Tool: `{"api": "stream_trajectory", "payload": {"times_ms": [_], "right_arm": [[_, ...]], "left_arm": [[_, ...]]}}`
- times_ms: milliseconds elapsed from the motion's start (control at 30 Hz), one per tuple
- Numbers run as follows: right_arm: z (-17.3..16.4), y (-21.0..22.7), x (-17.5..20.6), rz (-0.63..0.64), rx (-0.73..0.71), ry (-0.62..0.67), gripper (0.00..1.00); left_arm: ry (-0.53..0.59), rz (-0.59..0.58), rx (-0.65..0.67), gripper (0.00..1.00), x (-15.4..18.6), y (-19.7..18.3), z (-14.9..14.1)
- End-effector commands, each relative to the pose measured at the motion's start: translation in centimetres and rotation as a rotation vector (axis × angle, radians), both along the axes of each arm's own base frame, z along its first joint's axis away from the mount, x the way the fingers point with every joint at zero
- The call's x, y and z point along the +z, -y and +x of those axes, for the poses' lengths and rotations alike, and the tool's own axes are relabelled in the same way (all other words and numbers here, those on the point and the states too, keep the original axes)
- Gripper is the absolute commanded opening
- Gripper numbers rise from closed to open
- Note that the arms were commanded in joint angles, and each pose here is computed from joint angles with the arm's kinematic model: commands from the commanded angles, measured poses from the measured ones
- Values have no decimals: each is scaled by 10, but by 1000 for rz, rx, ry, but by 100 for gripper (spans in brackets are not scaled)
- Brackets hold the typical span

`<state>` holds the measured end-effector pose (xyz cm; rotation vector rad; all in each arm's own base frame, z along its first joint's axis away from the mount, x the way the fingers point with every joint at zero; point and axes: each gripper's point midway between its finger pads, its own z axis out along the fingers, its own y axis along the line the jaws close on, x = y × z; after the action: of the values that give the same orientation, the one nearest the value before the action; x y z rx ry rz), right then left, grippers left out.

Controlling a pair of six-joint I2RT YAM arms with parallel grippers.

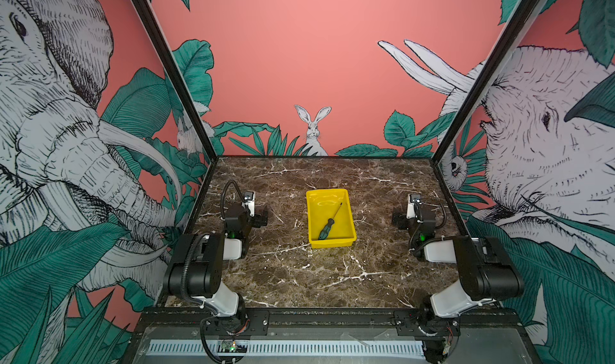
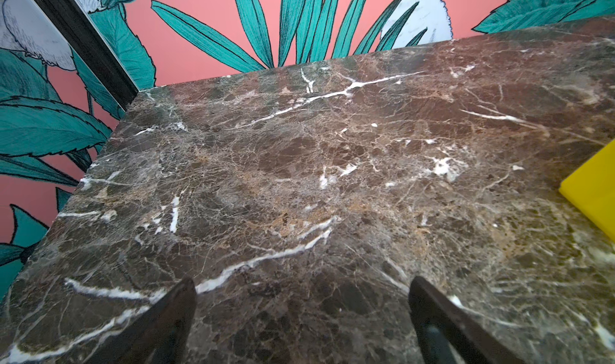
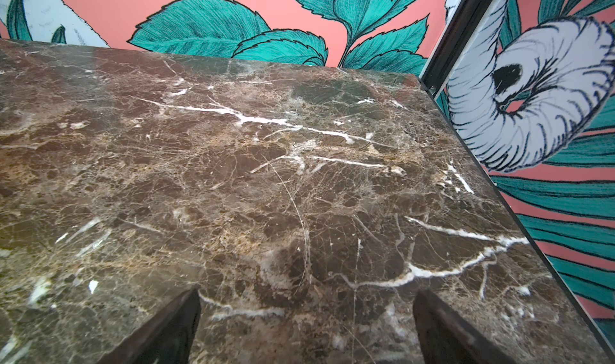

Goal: Put the screwdriver in the bin
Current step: Reset both arms

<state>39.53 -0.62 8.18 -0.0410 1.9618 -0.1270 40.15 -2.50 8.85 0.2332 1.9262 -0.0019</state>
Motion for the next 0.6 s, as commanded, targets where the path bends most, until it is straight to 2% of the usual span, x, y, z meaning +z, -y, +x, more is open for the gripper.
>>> {"api": "stream_trajectory", "payload": {"times_ms": [0,233,433,567], "right_arm": [[3,0,12,-8,-4,44,99],[3,-1,13,-7,4,47,99],[-6,-20,17,-5,121,105,99],[-3,-15,15,-5,91,85,99]], "left_arm": [[21,9,3,100,6,-1,-1],[22,9,4,100,7,-2,0],[21,10,4,100,6,-2,0],[22,10,5,100,7,-2,0]]}}
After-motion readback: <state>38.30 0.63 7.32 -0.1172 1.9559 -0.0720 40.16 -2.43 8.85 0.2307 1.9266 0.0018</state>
